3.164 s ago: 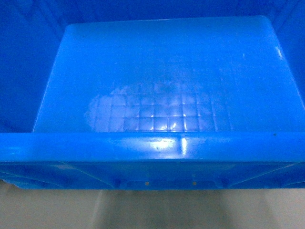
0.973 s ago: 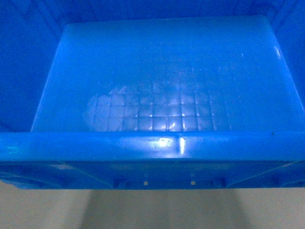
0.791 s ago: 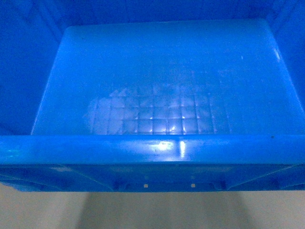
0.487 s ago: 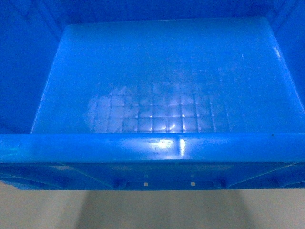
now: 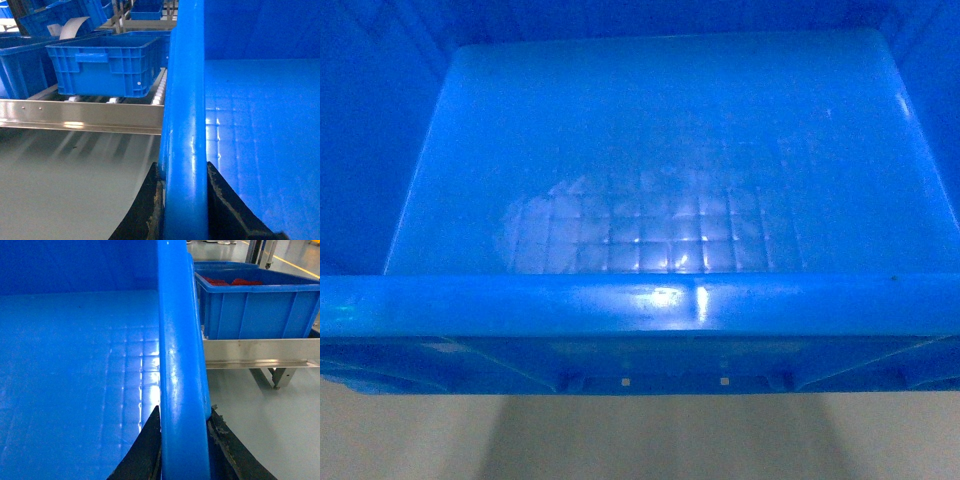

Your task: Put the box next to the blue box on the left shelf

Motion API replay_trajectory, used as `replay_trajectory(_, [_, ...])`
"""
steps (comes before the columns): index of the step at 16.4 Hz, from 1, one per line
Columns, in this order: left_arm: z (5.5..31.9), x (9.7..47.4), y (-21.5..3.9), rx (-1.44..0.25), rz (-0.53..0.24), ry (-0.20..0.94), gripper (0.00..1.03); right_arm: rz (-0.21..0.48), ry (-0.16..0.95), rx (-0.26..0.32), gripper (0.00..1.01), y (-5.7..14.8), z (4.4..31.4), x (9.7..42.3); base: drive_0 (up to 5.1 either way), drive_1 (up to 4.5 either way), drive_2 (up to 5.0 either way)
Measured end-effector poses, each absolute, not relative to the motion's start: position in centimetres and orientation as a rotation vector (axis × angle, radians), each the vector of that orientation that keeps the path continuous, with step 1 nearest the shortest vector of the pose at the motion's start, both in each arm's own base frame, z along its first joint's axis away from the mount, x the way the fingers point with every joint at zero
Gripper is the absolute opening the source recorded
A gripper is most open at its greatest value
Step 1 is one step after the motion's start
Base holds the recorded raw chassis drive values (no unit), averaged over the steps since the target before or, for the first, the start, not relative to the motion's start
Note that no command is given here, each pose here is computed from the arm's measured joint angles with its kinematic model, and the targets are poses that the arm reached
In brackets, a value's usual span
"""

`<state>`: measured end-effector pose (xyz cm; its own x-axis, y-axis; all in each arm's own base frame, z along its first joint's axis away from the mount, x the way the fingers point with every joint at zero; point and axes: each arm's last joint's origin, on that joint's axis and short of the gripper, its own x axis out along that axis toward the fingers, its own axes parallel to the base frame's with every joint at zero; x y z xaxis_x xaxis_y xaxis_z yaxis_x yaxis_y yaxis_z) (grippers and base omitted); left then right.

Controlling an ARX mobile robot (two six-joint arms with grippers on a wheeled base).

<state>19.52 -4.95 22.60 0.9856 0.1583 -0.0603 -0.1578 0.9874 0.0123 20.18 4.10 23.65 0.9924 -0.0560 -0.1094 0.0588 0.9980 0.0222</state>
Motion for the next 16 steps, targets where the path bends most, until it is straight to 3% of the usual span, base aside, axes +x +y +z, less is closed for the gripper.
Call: replay_trajectory(16, [22.59, 19.52, -4.95, 0.008, 0.158, 0.062, 0.15, -0.058, 0.111, 0.024, 0.17, 4.1, 23.62, 20.19, 0.1, 4.3, -4.1])
